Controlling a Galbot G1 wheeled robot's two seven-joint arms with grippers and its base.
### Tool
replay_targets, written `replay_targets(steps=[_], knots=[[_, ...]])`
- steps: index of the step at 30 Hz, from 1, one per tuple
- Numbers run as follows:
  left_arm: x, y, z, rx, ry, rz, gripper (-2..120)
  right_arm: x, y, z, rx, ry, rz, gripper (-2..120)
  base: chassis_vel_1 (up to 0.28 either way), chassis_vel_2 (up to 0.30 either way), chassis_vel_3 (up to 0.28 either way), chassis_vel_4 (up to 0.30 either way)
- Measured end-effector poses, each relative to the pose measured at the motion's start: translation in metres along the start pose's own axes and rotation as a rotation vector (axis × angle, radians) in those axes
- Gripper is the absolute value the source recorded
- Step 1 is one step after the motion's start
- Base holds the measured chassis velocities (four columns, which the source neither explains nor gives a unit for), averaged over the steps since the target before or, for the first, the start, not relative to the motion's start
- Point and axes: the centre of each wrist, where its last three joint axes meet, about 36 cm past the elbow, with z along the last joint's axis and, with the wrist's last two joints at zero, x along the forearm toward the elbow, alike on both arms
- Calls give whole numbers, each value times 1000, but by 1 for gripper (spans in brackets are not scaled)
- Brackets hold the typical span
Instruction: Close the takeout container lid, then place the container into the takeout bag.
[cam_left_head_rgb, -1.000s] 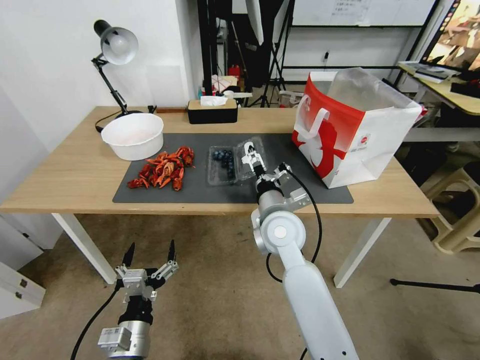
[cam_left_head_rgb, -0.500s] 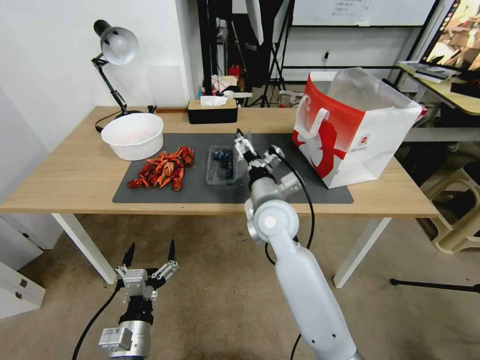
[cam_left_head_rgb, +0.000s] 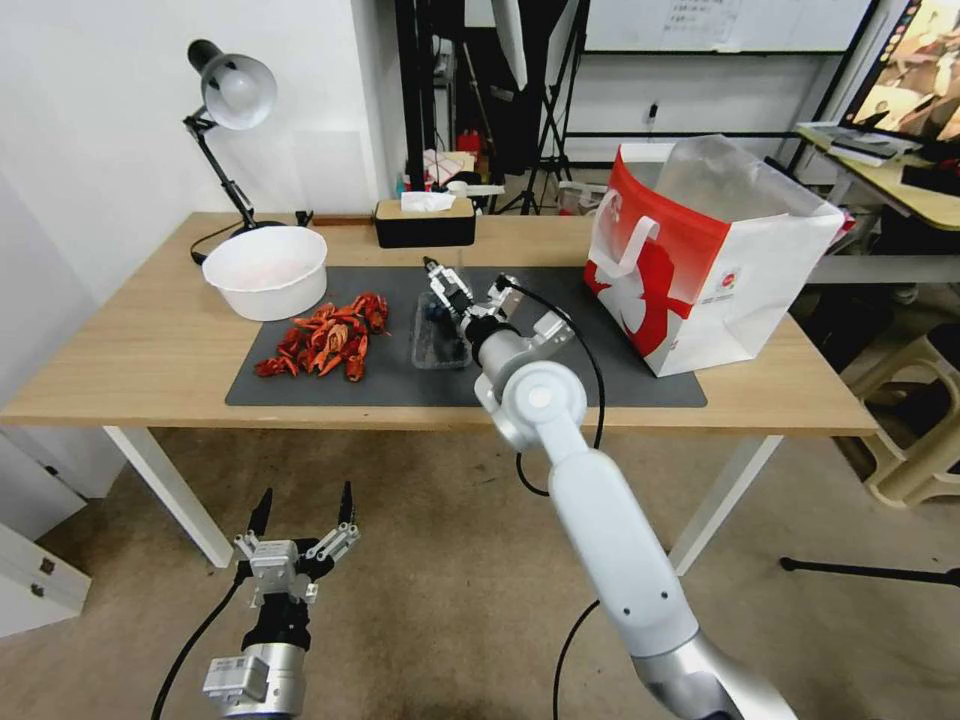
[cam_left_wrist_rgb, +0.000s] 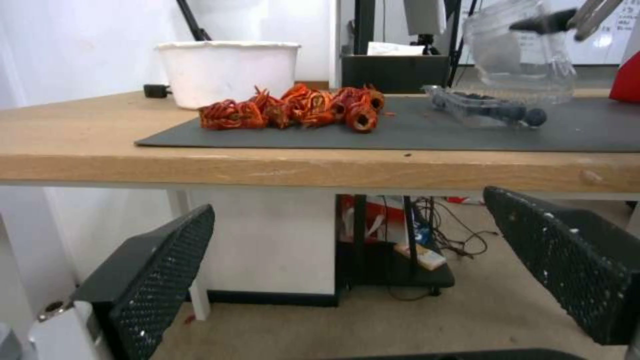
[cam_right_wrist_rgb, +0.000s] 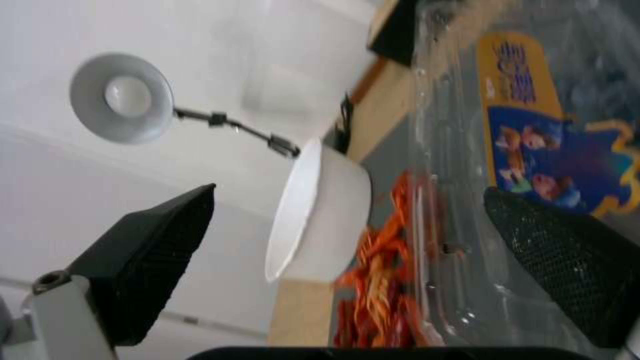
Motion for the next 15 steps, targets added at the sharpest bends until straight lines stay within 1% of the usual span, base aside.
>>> replay_targets(steps=[2,4,11,15], knots=[[0,0,0,0,0,1,100,-1,-2,-2,-12,21,4,100,0,0,0,0],[0,0,0,-1,0,2,100,-1,-6,-6,-34,65,10,100,0,0,0,0],[-1,1,0,-4,-2,6,100,-5,-7,-10,-74,85,24,100,0,0,0,0],[-1,1,0,-5,-2,7,100,-9,-12,-10,-94,80,35,97,0,0,0,0]])
